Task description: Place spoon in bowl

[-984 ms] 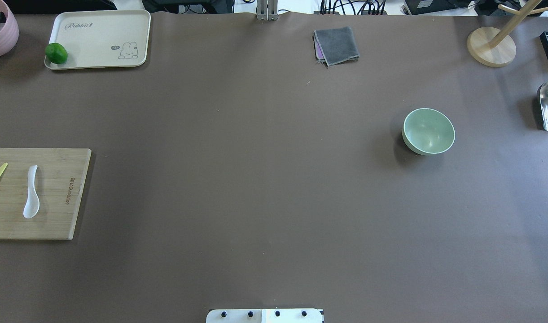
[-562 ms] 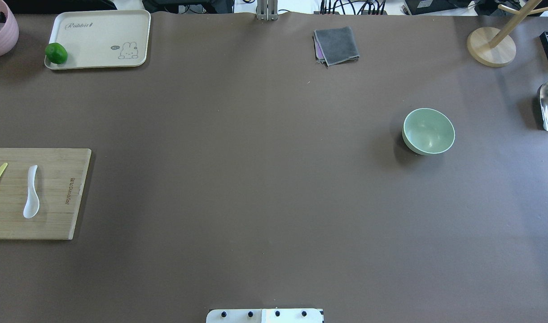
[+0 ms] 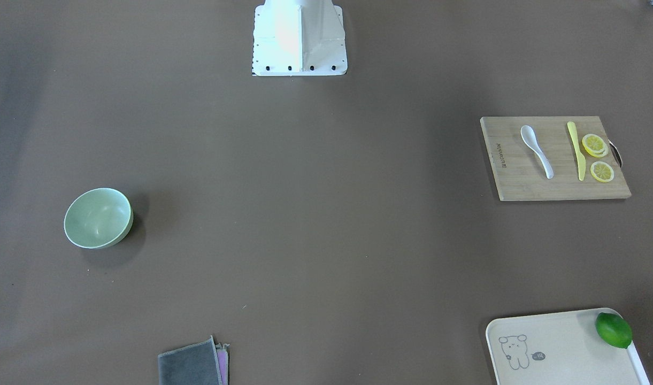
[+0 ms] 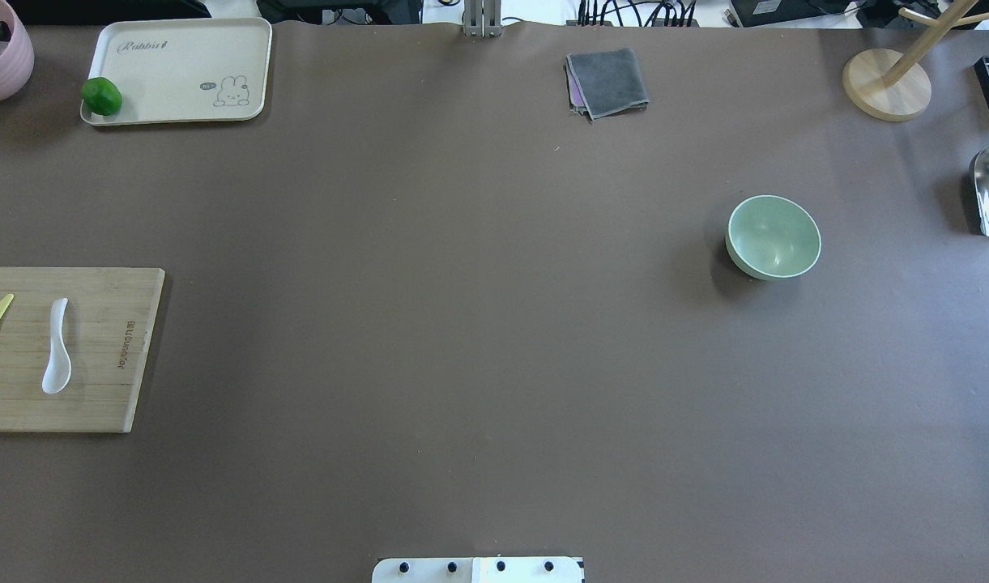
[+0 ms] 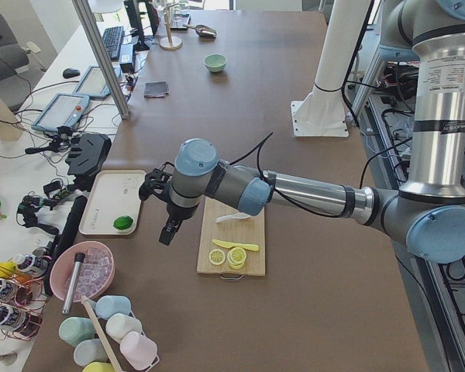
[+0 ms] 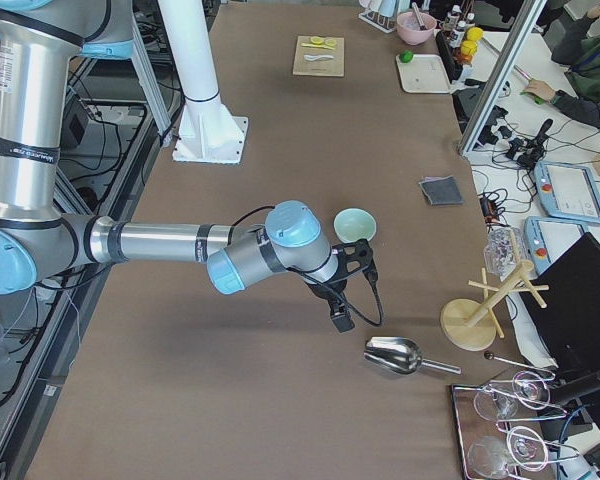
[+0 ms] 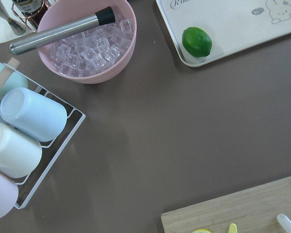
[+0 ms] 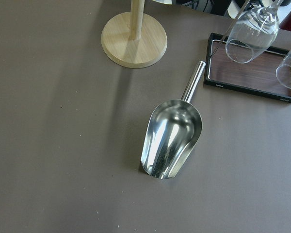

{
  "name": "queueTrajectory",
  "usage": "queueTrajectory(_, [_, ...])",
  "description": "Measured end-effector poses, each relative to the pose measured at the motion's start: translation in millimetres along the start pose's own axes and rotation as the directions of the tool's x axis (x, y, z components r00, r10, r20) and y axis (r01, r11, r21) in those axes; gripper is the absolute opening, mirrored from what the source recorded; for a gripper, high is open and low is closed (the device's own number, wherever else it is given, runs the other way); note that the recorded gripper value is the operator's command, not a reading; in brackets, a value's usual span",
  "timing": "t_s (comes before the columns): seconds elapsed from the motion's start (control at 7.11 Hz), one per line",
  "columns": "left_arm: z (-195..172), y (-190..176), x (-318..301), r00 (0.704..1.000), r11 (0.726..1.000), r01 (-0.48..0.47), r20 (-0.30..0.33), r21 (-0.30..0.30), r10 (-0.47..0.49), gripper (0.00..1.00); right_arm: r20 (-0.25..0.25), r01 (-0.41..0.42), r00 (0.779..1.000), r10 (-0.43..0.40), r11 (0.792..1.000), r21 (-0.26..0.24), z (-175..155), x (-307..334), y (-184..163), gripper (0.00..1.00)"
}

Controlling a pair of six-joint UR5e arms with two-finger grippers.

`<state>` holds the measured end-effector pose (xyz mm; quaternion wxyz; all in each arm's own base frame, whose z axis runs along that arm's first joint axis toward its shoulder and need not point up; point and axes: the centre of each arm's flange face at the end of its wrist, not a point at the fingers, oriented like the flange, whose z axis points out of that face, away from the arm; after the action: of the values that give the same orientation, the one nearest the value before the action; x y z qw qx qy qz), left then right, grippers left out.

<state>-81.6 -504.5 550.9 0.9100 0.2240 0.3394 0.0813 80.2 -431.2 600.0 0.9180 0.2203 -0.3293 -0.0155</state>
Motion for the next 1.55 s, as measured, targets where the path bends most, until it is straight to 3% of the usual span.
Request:
queueTrajectory(0.28, [10.4, 4.8, -3.2, 0.998, 0.995, -0.068, -0.001, 0.069, 0.068, 0.98, 0.001, -0.022, 1.0, 0.022, 1.0, 0.0, 13.1, 5.9, 2.0, 1.0])
queueTrajectory(0.56, [22.1, -7.8, 12.2, 0.993, 0.989, -0.112, -0.02, 0.095, 0.114, 0.98, 0.029, -0.1, 0.994, 0.101, 0.995, -0.015, 32.6, -22.0, -24.3, 1.0])
queueTrajectory(0.84, [42.4, -17.2, 46.9, 0.996, 0.995, -0.034, -0.082, 0.095, 0.041, 0.98, 0.065, -0.219, 0.973, 0.222, 0.974, -0.05, 67.8, -90.9, -65.7, 1.0])
queueTrajectory(1.12, [58.1, -19.6, 76.0, 0.991, 0.995, 0.019, -0.134, 0.101, -0.005, 0.98, 0.062, -0.308, 0.948, 0.313, 0.949, -0.072, 107.8, -175.8, -89.2, 1.0])
queueTrajectory(1.27, [62.8, -18.5, 82.4, 0.989, 0.995, 0.024, -0.145, 0.097, -0.01, 0.98, 0.058, -0.335, 0.939, 0.339, 0.94, -0.062, 126.5, -215.9, -89.9, 0.98])
queueTrajectory(1.41, [65.5, -17.9, 85.6, 0.989, 0.995, 0.024, -0.15, 0.093, -0.01, 0.98, 0.072, -0.347, 0.934, 0.35, 0.937, -0.045, 147.0, -248.6, -81.5, 0.86])
queueTrajectory(1.55, [67.1, -17.5, 86.9, 0.988, 0.996, 0.023, -0.151, 0.091, -0.009, 0.98, 0.093, -0.355, 0.93, 0.356, 0.934, -0.035, 166.8, -269.4, -69.2, 0.81])
